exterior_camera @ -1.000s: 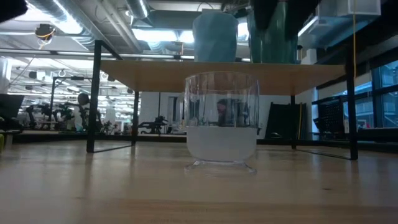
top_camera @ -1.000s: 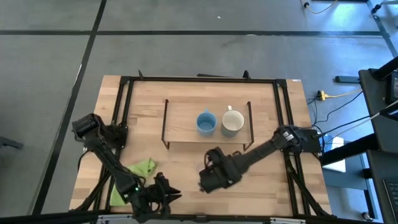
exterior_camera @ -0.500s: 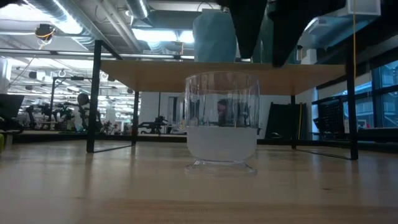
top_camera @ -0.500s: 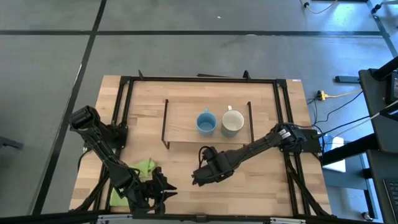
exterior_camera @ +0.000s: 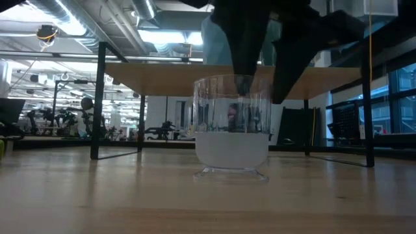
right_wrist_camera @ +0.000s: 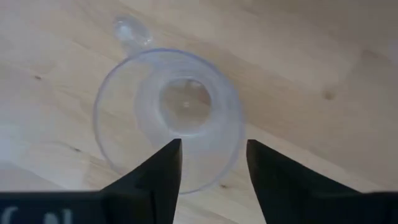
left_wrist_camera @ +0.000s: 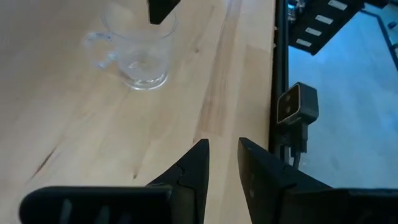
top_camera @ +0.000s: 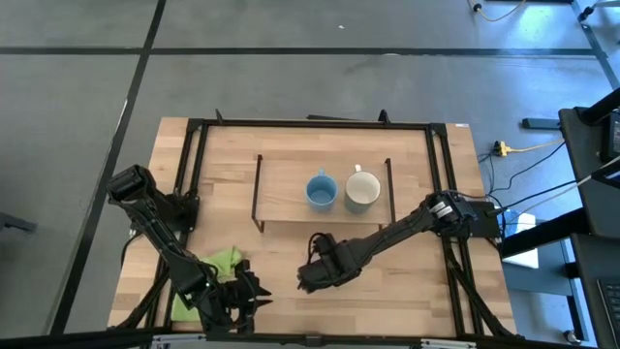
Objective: Stack small to large cups/mugs on shelf
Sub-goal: Put the transparent mug on the shelf
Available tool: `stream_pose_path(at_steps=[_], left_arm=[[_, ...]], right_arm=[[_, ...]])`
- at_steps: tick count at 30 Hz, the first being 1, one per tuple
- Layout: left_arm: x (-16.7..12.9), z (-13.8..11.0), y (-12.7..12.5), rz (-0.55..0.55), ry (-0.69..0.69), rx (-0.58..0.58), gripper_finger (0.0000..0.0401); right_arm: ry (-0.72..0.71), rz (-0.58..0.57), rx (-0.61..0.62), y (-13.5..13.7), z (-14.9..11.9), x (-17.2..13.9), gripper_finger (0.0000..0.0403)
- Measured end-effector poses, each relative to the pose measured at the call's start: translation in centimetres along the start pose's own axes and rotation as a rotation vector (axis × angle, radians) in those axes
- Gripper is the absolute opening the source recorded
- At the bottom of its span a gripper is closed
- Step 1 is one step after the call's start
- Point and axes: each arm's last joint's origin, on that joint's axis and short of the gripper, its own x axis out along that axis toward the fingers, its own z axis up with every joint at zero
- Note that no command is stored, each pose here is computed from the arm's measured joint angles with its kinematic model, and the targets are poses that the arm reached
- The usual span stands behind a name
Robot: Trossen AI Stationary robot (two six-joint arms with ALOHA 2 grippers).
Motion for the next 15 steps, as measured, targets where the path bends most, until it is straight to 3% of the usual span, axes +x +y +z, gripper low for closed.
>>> stream_pose_path(at_steps=[10, 15], left_arm=[[0.0, -0.16, 0.19, 0.011, 0.022, 0.034, 0.0079], [0.01, -0.16, 0.19, 0.012, 0.02, 0.044, 0.0079]], right_arm=[[0.0, 0.015, 0.039, 0.07, -0.06, 0.42, 0.0114], [0.004, 0.087, 0.049, 0.78, -0.06, 0.26, 0.0064]])
